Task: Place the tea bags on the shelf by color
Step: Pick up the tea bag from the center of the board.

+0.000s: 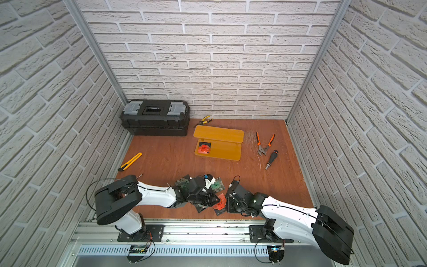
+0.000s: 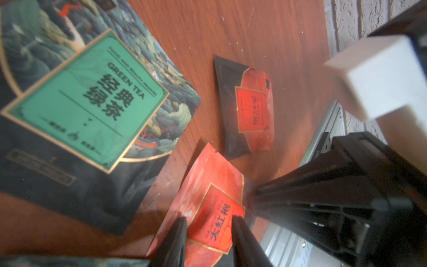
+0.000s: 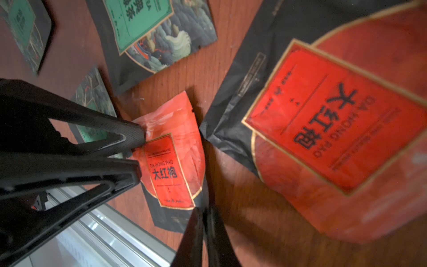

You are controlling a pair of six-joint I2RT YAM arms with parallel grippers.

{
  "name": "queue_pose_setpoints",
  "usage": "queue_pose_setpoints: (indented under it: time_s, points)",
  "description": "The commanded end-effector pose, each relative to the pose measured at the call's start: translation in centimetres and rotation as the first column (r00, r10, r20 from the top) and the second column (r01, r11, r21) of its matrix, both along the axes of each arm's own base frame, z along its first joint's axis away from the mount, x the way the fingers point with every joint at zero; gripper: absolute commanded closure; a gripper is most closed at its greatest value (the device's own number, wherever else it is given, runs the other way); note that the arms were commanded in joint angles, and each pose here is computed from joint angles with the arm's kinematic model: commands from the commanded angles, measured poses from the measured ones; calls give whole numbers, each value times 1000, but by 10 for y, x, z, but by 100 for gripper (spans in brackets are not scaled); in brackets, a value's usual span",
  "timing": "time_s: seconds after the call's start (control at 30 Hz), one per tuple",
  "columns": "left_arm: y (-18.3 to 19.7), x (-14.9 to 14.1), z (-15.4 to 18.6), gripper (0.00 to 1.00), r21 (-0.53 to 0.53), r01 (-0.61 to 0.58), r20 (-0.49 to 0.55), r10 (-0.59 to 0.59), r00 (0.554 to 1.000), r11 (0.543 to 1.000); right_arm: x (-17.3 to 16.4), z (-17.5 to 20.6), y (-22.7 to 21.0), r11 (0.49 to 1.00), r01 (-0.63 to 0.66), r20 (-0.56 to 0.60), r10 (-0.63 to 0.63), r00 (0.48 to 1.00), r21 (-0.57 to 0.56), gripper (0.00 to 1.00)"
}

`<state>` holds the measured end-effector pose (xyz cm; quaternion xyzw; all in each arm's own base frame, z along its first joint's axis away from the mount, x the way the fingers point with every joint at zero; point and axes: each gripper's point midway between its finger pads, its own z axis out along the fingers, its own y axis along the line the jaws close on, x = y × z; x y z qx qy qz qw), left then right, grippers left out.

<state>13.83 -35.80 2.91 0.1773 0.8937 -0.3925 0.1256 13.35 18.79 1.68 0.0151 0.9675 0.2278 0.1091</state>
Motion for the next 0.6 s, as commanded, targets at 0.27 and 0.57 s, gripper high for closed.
queue_pose_setpoints:
  time_s: [0.27,0.57]
  points:
    - [31,36,20,47,-2,-171,95,171,981,985,7,21,3,997,2,92,-9,996,83,98]
    - [67,65,56,27,-86,-299,157,309,938,951,20,55,0,987,22,223,-57,973,157,97]
